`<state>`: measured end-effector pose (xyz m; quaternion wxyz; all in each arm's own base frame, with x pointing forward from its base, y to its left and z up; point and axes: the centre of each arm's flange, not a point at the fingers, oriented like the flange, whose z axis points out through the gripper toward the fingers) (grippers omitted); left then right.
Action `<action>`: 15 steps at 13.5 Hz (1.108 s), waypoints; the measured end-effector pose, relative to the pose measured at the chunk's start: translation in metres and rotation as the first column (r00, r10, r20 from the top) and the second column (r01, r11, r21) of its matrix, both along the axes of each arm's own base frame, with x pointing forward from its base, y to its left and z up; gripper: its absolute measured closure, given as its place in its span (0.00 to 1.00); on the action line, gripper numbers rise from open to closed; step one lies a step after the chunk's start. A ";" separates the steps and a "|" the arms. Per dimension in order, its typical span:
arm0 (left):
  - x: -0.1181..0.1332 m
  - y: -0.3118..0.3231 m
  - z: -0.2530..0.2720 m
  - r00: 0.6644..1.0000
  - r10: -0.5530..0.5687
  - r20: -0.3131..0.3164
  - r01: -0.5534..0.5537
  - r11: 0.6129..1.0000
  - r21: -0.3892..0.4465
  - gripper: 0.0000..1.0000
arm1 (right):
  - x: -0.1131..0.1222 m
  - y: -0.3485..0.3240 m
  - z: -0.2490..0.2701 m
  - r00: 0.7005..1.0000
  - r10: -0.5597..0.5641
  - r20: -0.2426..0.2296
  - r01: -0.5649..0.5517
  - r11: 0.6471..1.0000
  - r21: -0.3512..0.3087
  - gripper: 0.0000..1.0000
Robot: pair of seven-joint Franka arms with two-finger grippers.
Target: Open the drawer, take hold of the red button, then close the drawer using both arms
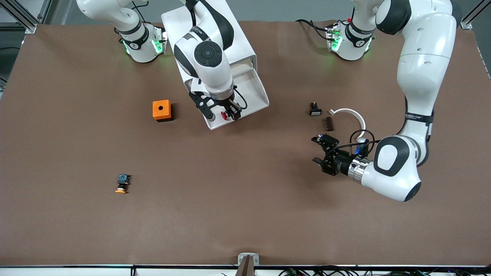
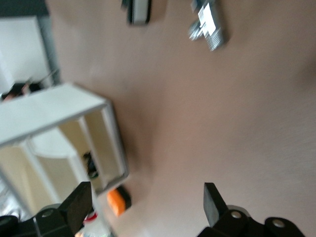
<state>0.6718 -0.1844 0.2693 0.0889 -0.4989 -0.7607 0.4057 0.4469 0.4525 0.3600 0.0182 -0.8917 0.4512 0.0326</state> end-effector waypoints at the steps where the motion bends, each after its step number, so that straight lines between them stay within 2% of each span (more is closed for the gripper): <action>1: 0.001 -0.002 0.017 0.998 -0.037 0.045 0.035 0.999 0.040 0.00 | -0.004 0.002 -0.005 1.000 -0.002 -0.002 0.002 1.000 -0.002 0.20; 2: 0.003 -0.005 0.036 0.993 -0.070 0.092 0.065 0.996 0.062 0.00 | -0.007 0.004 -0.008 1.000 -0.003 -0.005 0.003 1.000 -0.005 0.20; 4: 0.004 -0.012 0.073 0.967 -0.156 0.201 0.150 0.988 0.047 0.00 | -0.010 0.008 -0.013 1.000 0.001 -0.009 -0.001 1.000 -0.010 0.24; 7: 0.002 -0.012 0.105 0.887 -0.298 0.352 0.319 0.948 0.000 0.00 | -0.011 0.009 -0.016 1.000 0.001 -0.011 -0.001 1.000 -0.012 0.58; 9: 0.003 -0.015 0.107 0.839 -0.354 0.413 0.396 0.918 -0.016 0.00 | -0.009 0.009 -0.014 1.000 0.003 -0.007 -0.003 1.000 -0.010 0.59; 12: 0.003 -0.036 0.105 0.720 -0.468 0.512 0.525 0.850 0.039 0.00 | 0.007 0.006 0.006 1.000 0.024 0.016 -0.024 1.000 0.006 0.59; 14: 0.002 -0.062 0.105 0.643 -0.521 0.562 0.578 0.811 0.090 0.00 | 0.026 -0.004 0.029 0.996 0.092 0.020 -0.092 0.996 0.006 0.59; 15: 0.001 -0.075 0.103 0.594 -0.547 0.590 0.606 0.786 0.119 0.00 | 0.038 -0.014 0.038 0.990 0.141 0.021 -0.141 0.990 0.005 0.59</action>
